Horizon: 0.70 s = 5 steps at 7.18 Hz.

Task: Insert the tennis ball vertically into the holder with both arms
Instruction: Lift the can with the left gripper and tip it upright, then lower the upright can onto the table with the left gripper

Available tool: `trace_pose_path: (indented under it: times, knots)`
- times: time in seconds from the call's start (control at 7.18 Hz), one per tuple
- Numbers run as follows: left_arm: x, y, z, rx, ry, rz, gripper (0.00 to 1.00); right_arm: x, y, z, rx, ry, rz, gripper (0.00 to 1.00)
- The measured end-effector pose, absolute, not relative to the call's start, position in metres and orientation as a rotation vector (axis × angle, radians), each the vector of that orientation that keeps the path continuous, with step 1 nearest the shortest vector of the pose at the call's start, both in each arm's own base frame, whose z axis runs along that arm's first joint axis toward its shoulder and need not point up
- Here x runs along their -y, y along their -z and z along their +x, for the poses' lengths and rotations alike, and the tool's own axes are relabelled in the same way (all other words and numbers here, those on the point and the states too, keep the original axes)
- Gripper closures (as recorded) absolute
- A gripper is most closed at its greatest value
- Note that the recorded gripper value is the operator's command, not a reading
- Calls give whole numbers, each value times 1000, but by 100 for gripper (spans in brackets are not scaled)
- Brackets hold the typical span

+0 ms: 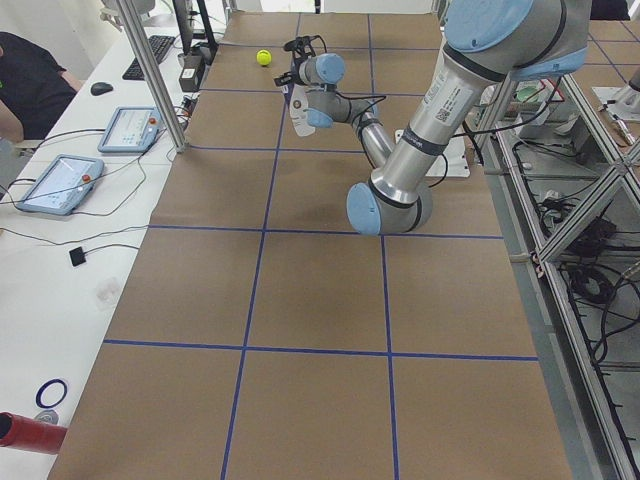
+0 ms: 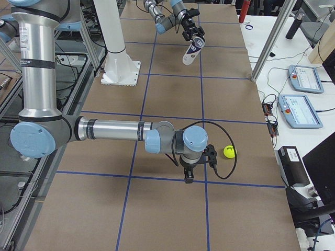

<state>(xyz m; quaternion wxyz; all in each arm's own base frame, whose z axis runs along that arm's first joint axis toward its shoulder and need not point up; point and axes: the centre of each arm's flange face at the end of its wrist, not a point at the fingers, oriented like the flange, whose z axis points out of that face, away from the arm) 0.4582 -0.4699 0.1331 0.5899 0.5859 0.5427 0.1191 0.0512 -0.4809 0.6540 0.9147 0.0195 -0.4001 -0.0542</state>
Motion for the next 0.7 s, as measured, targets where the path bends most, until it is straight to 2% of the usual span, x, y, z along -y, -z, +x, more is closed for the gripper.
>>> trace_pose_path:
  times: [0.7]
  knots:
    - [480, -239, 465, -1343, -131, 1520, 77, 485, -650, 51, 823, 115, 48, 1]
